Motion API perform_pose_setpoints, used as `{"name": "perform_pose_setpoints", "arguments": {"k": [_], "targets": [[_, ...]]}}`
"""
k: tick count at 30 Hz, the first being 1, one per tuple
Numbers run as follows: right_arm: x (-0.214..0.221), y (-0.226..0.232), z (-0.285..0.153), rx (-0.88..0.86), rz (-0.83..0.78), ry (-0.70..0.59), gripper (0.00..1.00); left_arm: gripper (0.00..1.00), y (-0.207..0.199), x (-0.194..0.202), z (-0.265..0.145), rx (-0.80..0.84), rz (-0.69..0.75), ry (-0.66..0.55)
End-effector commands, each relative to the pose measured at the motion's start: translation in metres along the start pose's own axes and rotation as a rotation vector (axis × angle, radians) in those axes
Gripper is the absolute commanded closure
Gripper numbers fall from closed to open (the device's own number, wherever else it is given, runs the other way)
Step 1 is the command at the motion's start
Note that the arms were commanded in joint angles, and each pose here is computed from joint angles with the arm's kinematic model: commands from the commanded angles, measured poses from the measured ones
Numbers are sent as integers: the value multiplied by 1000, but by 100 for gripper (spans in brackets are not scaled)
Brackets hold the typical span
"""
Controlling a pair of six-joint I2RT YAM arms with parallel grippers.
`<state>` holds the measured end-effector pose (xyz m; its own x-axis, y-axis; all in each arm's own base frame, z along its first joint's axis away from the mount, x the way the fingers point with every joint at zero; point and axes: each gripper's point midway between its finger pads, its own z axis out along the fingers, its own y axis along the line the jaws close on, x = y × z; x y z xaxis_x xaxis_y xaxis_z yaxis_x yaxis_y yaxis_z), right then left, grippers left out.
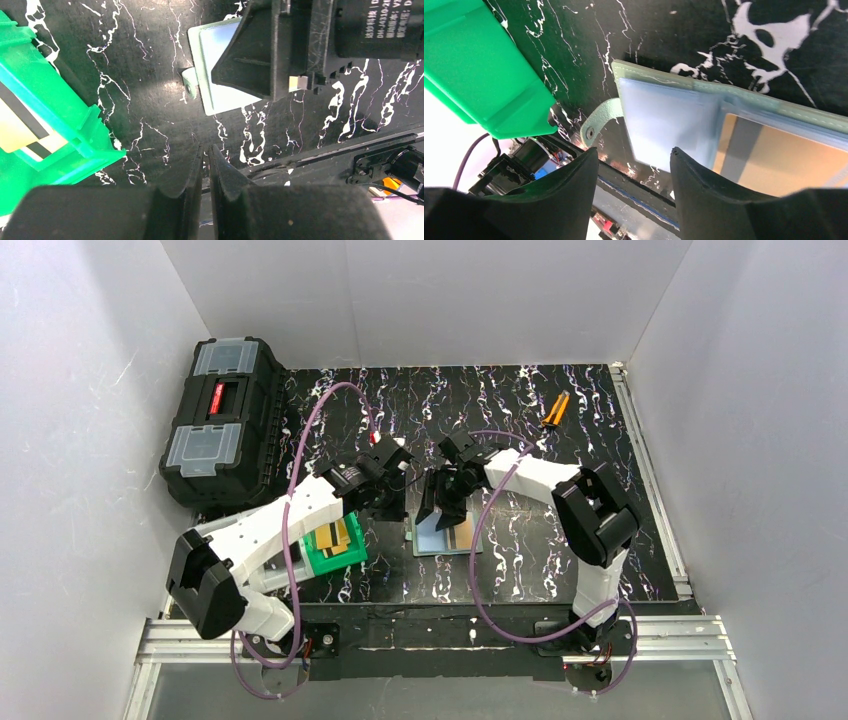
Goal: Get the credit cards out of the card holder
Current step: Remove the credit card from the card holder.
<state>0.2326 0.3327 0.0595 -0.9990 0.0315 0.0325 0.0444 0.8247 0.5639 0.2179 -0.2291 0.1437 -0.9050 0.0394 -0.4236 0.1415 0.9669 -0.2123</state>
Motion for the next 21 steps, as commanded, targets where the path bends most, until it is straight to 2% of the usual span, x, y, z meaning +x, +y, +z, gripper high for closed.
{"name": "perform_pose_setpoints", "arguments": {"k": [1,9,16,21], "targets": [[-2,18,5,-22,-10,15,36,91,4,0,-16,1,-7,-8],[-2,10,17,-5,1,26,32,92,-4,0,-18,41,-9,4],[-9,26,-24,-21,-47,-64,30,90,-25,-8,-20,120,-39,1],[-16,1,-54,29,-29,-150,29,88,-49,-4,-5,216,-72,61]]}}
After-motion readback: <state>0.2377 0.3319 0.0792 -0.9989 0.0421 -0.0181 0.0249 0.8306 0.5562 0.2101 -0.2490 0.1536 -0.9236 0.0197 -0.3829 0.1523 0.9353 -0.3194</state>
